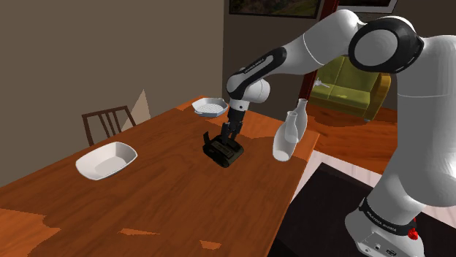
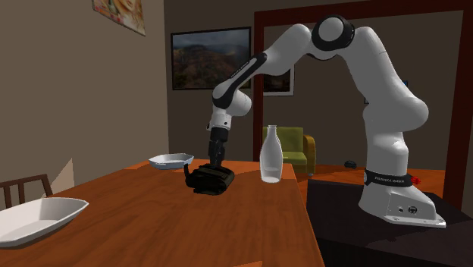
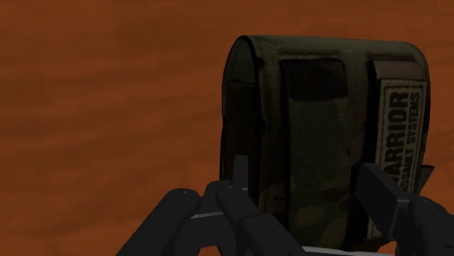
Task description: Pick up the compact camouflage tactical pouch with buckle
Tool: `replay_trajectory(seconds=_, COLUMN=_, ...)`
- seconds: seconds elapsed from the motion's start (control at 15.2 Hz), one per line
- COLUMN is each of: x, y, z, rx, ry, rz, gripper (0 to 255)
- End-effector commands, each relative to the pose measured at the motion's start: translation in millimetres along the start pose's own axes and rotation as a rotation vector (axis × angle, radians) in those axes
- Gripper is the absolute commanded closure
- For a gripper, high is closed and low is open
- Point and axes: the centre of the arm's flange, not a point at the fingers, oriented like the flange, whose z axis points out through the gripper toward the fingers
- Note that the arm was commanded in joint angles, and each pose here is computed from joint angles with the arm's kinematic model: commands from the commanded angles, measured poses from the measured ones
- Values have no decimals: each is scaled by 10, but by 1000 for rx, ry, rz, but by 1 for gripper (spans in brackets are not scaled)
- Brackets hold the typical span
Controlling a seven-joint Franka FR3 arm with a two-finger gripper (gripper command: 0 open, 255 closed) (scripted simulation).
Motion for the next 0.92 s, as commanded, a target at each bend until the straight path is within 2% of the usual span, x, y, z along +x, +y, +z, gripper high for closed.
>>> replay_trajectory(seconds=0.0, x=-1, y=2, z=11, rx=0, ry=0, rz=0, gripper=255)
replay_trajectory(seconds=0.53, x=-6, y=3, z=10, rx=0, ry=0, rz=0, gripper=255)
replay_trajectory(seconds=0.86, x=-3, y=-89, z=-237, rx=0, ry=0, rz=0, gripper=255)
